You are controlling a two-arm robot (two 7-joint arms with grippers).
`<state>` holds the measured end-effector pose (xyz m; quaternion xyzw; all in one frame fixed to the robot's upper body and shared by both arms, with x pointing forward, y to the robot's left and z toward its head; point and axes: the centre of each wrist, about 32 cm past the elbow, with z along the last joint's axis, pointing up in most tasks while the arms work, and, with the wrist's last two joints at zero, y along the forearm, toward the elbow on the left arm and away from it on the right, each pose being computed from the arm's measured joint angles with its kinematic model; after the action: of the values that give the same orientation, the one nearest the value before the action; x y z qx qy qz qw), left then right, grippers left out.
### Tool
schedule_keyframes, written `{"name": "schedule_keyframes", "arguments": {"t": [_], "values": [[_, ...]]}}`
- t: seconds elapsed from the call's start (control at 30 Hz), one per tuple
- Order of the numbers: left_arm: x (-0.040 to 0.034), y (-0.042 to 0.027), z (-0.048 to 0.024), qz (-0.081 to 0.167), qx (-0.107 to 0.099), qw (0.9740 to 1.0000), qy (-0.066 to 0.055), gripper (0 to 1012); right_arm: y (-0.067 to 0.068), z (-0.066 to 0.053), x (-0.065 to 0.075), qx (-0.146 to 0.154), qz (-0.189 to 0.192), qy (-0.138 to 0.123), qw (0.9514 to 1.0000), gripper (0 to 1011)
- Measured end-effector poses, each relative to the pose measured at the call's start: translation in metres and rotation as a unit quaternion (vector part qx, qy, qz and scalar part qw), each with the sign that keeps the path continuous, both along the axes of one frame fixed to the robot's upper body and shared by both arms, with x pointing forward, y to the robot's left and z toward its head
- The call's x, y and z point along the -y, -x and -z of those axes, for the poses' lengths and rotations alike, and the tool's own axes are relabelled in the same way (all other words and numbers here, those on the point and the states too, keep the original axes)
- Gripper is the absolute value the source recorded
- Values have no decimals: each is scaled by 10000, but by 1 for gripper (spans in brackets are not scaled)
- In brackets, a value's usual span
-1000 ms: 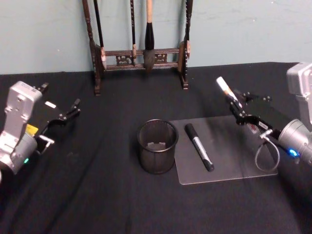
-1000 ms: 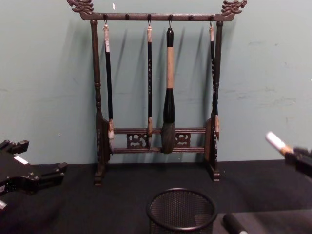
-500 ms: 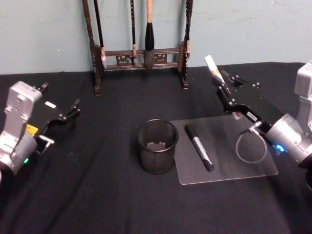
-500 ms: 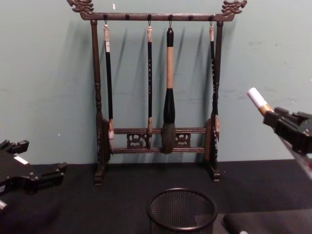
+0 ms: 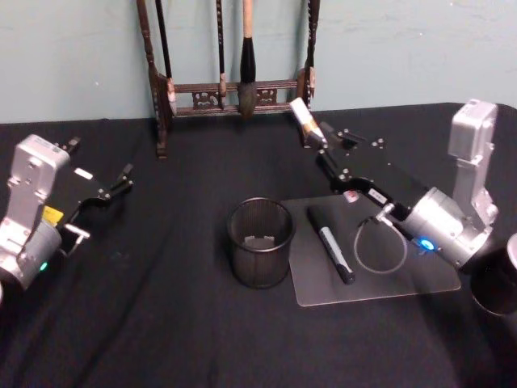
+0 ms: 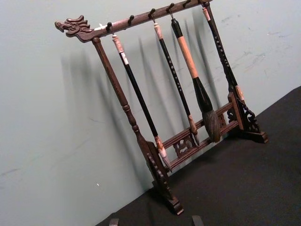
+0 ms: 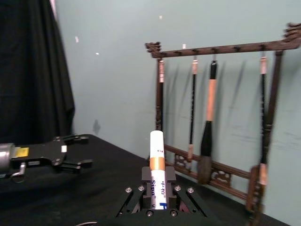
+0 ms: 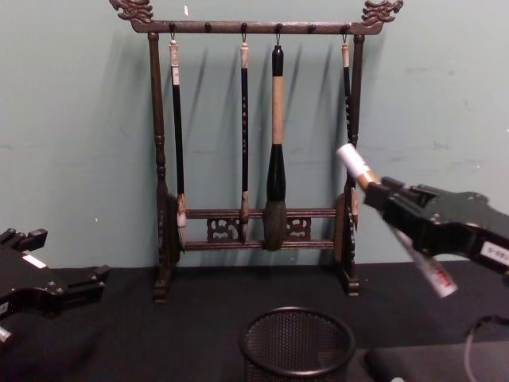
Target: Pick up the water-based marker from the table and place it into the pen holder.
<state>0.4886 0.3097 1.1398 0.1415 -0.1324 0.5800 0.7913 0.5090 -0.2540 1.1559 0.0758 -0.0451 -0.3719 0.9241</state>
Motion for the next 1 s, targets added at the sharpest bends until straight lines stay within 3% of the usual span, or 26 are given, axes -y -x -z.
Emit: {"name": "schedule_keyframes", "arguments": {"t": [1.0], "values": [[0, 0, 0, 0, 0, 10000, 0, 1001, -162, 128, -514, -253, -912, -86, 9955, 178]]}}
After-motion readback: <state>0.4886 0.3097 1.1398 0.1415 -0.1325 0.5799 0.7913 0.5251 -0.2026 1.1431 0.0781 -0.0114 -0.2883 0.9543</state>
